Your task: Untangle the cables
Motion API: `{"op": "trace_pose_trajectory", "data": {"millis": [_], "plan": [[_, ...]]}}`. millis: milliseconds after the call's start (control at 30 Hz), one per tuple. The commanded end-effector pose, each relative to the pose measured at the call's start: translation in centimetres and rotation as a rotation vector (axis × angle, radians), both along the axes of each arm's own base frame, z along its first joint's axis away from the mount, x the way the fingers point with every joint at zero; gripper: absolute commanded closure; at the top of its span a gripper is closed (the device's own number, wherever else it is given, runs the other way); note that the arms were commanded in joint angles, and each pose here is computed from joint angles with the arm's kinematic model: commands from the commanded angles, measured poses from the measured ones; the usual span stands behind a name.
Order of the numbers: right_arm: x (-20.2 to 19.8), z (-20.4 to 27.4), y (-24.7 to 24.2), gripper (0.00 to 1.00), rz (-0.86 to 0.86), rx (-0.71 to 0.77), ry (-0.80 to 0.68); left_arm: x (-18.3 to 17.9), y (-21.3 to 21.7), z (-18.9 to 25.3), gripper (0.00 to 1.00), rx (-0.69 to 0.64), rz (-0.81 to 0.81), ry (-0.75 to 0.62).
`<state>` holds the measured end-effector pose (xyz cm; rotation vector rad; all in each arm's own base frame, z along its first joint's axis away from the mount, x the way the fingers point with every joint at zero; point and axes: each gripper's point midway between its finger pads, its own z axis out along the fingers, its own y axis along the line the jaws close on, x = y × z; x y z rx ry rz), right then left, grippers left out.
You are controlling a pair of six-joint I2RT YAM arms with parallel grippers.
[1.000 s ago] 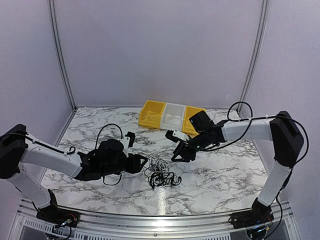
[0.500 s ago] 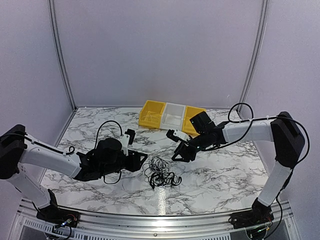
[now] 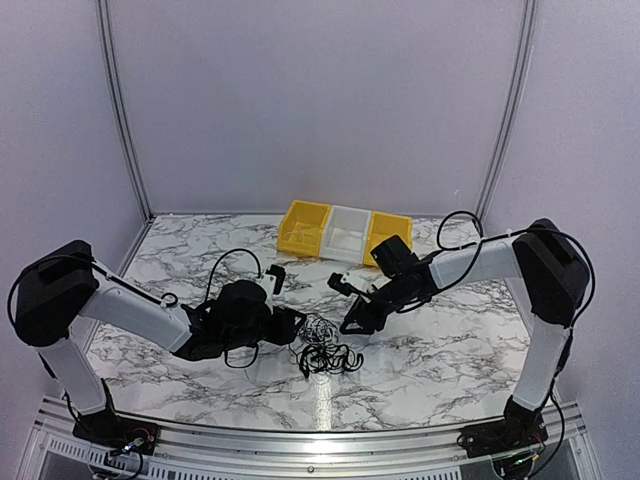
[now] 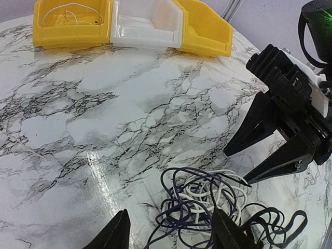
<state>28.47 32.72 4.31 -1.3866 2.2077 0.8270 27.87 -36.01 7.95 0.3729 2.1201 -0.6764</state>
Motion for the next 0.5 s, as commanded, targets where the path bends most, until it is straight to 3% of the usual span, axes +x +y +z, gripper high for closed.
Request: {"op": "trace_pose_trajectory", "data": {"millis": [0,367,467], "plan": [[0.1,1.5,1.6,0.59,0.032,0.07,0.008,0.7,-1.1,1.4,0.45,-0.067,-0.001,-0.012],[0.2,0.7,2.0,0.75,0.038,0.064,0.035,0.1,-1.6,2.2,0.45,-0.099,-0.041,-0.011],[0.0,1.7,2.2,0.94,0.057,0.093,0.024,0.1,-2.1,2.4,0.45,-0.111,-0.051,-0.008]]}}
